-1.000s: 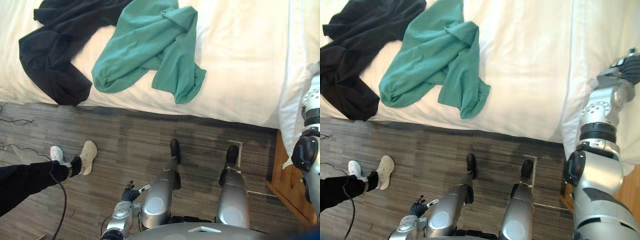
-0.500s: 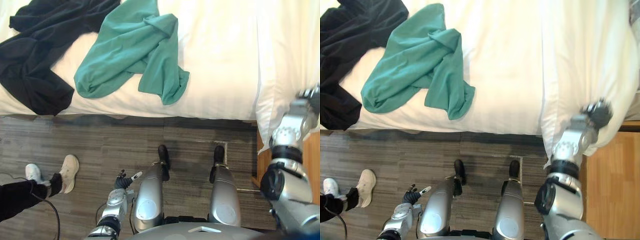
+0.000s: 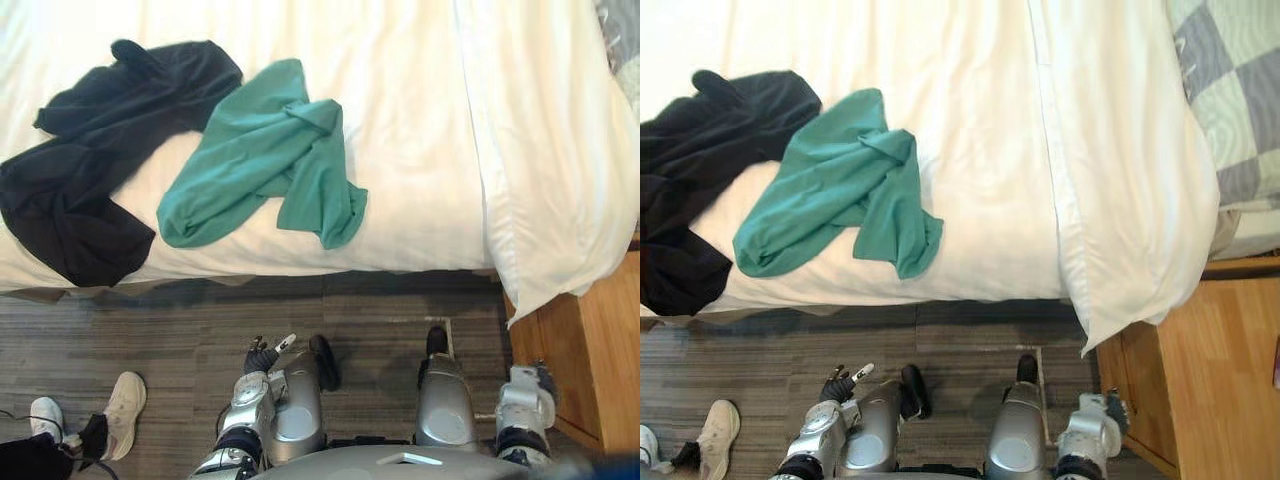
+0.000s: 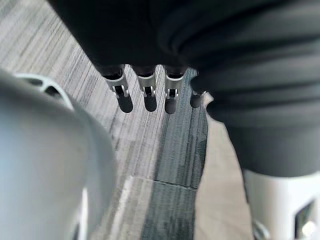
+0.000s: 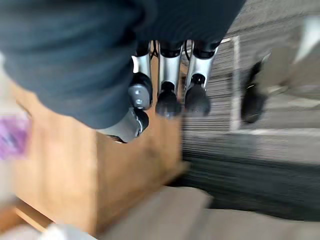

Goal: Tidy the bed and pick cloth on bed and put in laundry

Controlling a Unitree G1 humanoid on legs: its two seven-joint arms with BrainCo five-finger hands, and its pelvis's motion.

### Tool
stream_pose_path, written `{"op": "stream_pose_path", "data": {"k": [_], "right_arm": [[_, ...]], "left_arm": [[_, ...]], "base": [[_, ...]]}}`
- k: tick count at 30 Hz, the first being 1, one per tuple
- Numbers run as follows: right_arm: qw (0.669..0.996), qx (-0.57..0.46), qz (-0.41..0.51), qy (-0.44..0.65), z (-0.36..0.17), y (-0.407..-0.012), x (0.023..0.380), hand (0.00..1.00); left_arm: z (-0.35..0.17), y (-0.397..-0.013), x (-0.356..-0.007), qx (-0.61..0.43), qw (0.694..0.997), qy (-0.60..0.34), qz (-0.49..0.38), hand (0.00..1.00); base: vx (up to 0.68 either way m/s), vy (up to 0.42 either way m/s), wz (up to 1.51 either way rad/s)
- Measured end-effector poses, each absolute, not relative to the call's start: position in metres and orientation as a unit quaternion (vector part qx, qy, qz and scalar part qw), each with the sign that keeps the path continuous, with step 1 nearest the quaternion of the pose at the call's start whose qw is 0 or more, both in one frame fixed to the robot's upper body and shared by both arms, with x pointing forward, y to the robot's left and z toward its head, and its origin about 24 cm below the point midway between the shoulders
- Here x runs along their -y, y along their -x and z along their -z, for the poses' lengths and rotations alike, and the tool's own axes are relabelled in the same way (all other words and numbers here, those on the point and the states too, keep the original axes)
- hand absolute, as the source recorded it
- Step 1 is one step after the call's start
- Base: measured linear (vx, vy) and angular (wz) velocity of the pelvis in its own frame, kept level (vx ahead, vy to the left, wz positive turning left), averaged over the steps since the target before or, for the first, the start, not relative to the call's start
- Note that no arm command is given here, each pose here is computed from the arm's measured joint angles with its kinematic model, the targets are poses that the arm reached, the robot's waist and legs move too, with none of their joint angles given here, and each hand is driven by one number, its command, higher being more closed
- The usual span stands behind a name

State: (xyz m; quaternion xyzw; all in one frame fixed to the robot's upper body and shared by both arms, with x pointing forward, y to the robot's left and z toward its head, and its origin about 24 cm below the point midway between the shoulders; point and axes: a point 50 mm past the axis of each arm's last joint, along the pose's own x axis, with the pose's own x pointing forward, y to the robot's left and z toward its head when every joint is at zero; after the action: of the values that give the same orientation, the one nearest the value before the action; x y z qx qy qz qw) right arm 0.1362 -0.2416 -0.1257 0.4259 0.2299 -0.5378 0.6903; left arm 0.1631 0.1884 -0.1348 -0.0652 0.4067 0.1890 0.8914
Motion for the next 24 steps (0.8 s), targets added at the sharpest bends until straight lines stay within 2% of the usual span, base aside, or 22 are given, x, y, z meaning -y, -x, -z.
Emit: {"op": "stream_pose_path", "data": {"k": [5, 11, 16, 24], "right_arm": [[0.727, -0.368, 0.471, -0.337, 0.151, -0.103, 0.211, 0.00], [0.775, -0.446, 0.381, -0.236, 0.158, -0.096, 0.202, 0.00], [0.779, -0.497, 0.331, -0.192, 0.165, -0.082, 0.195, 0.00], [0.769, -0.525, 0.325, -0.165, 0.168, -0.061, 0.204, 0.00]], "left_arm": [[0.144, -0.140, -0.191, -0.438, 0.879, 0.040, -0.186, 0.00], [0.149, -0.129, -0.197, -0.458, 0.870, 0.013, -0.179, 0.00], [0.151, -0.116, -0.209, -0.473, 0.861, -0.001, -0.188, 0.00], [0.154, -0.105, -0.208, -0.486, 0.853, -0.002, -0.190, 0.00]], "base": [[0.13, -0.052, 0.22], [0.01, -0.063, 0.30], [-0.05, -0.052, 0.19], [-0.08, -0.008, 0.19]]}}
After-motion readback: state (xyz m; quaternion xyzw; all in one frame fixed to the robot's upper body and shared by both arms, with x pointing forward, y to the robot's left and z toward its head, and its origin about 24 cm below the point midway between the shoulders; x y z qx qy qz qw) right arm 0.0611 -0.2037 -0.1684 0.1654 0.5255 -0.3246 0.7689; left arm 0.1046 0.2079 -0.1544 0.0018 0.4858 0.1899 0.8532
